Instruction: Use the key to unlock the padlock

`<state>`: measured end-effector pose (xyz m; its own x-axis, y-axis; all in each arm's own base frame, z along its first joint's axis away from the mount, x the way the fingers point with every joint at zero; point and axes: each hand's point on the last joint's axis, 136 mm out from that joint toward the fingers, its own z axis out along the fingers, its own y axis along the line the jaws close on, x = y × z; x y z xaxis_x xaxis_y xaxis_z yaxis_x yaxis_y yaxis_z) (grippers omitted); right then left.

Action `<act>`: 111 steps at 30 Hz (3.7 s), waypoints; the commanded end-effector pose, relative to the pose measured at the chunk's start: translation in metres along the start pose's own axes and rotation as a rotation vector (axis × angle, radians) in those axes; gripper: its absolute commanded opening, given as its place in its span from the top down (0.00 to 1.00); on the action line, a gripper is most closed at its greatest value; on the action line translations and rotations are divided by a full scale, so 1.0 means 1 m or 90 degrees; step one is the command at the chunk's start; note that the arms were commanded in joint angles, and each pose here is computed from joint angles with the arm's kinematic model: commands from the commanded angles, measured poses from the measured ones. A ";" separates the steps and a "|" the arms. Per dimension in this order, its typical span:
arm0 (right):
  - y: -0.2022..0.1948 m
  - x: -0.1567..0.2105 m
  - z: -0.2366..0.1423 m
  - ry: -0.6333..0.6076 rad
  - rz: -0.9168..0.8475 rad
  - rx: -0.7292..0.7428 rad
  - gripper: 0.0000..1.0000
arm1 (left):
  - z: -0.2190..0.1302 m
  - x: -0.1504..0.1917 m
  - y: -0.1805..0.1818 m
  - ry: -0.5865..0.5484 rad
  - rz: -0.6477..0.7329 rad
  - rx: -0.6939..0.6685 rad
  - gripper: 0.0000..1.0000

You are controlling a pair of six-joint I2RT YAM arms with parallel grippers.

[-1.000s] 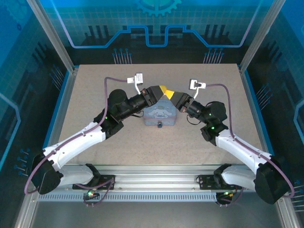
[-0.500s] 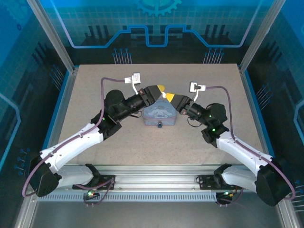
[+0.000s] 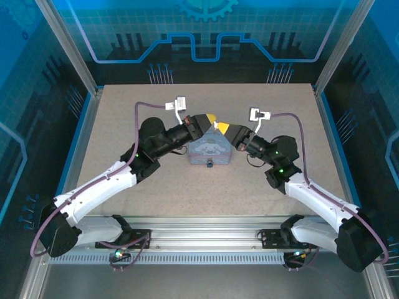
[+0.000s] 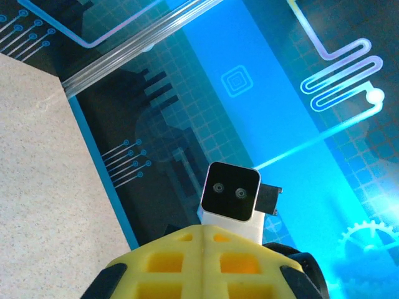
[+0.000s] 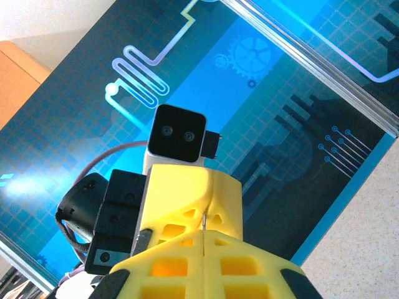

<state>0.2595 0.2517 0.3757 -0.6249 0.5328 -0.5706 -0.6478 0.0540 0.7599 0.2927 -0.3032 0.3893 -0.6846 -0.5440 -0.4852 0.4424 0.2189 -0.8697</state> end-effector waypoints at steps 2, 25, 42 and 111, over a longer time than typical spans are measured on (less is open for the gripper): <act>0.005 -0.004 -0.006 -0.005 -0.025 0.004 0.94 | -0.002 0.001 0.000 0.004 0.008 -0.003 1.00; 0.009 0.001 0.005 -0.003 -0.030 0.008 0.63 | 0.003 0.000 0.004 -0.012 -0.006 -0.001 1.00; 0.012 -0.005 0.005 -0.028 -0.031 0.005 0.59 | 0.000 0.002 0.008 -0.017 -0.009 -0.002 1.00; -0.094 0.023 -0.105 0.142 -0.131 0.487 1.00 | -0.074 0.055 0.131 0.103 0.039 -0.383 0.02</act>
<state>0.2645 0.1906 0.2870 -0.6174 0.3918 -0.6821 -0.4065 0.5834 0.7031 0.2784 -0.2612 0.2893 -0.7249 -0.4723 -0.5014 0.2006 0.5517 -0.8096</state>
